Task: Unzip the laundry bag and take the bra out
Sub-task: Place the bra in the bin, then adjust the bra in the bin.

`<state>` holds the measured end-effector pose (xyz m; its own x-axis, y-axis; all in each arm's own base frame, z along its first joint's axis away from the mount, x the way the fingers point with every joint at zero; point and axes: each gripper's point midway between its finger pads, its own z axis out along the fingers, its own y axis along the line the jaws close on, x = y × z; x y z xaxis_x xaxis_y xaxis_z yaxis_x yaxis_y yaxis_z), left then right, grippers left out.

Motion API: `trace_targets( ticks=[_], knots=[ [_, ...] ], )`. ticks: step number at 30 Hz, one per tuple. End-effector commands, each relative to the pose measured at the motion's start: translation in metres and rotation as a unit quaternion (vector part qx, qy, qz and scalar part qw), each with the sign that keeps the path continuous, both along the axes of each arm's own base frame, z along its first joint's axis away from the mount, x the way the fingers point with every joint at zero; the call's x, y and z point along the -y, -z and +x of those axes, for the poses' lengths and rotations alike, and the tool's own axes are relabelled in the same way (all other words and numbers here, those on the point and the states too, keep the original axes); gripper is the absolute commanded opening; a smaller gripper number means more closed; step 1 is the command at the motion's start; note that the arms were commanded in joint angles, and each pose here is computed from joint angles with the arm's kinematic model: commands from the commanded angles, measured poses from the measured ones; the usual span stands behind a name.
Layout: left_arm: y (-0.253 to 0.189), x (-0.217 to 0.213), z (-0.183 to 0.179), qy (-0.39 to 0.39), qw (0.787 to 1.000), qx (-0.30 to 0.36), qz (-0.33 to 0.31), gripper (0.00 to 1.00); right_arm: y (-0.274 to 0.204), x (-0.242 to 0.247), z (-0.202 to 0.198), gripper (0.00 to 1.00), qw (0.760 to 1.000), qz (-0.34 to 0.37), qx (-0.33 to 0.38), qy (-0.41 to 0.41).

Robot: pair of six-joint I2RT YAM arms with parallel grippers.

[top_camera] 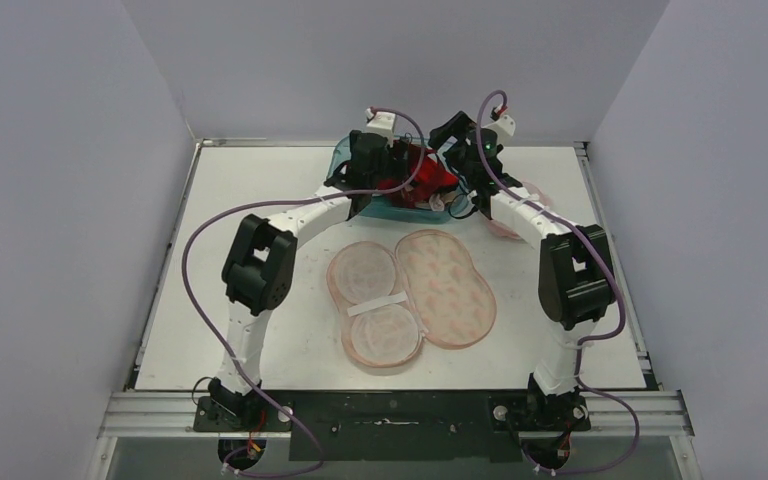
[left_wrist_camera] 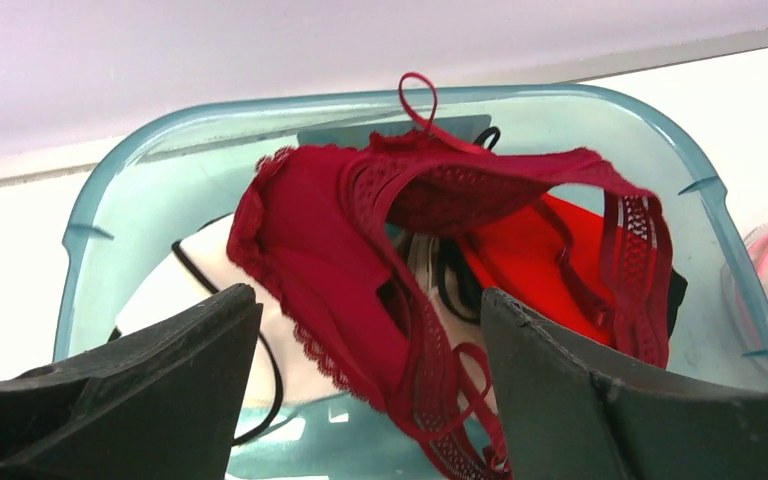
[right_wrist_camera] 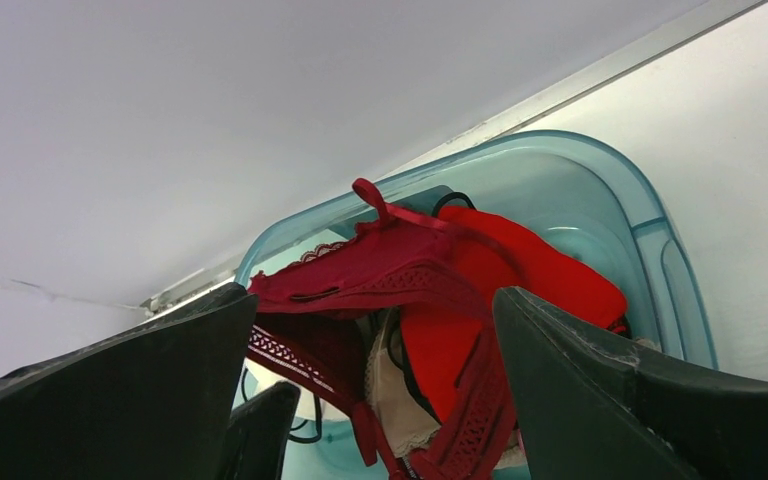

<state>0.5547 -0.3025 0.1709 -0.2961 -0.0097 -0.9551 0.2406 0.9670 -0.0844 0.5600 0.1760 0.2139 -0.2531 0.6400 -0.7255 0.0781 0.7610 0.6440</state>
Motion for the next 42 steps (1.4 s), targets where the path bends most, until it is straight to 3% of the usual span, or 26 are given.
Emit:
trace_targets(
  ticks=[1,8,13,17,21,33,38,42],
  knots=[
    [-0.001,0.013,0.015,0.011,1.0,0.01,0.02,0.76,-0.04,-0.003,0.011,0.92,0.998,0.028,0.053,-0.01],
    [0.024,0.02,0.021,0.013,0.999,-0.01,0.043,0.64,-0.036,-0.002,0.015,0.93,0.998,0.037,0.046,-0.021],
    [0.03,0.011,0.023,0.0,0.998,-0.007,0.065,0.49,-0.031,-0.001,0.02,0.93,0.998,0.049,0.038,-0.022],
    [0.027,0.005,0.024,0.0,0.996,0.009,0.088,0.28,-0.024,-0.006,0.023,0.96,0.997,0.067,0.026,-0.03],
    [0.017,0.002,0.023,0.007,0.994,0.032,0.107,0.01,-0.014,-0.009,0.028,0.98,0.996,0.084,0.007,-0.035],
    [-0.043,-0.004,0.009,0.034,0.982,0.139,0.124,0.0,0.015,-0.023,0.034,0.86,0.987,0.148,-0.038,-0.055],
    [-0.047,-0.004,0.004,0.039,0.978,0.15,0.136,0.0,0.02,-0.03,0.036,0.79,0.982,0.171,-0.047,-0.066],
    [-0.041,-0.002,0.002,0.043,0.977,0.149,0.144,0.0,0.023,-0.036,0.037,0.68,0.979,0.183,-0.05,-0.077]
  ],
)
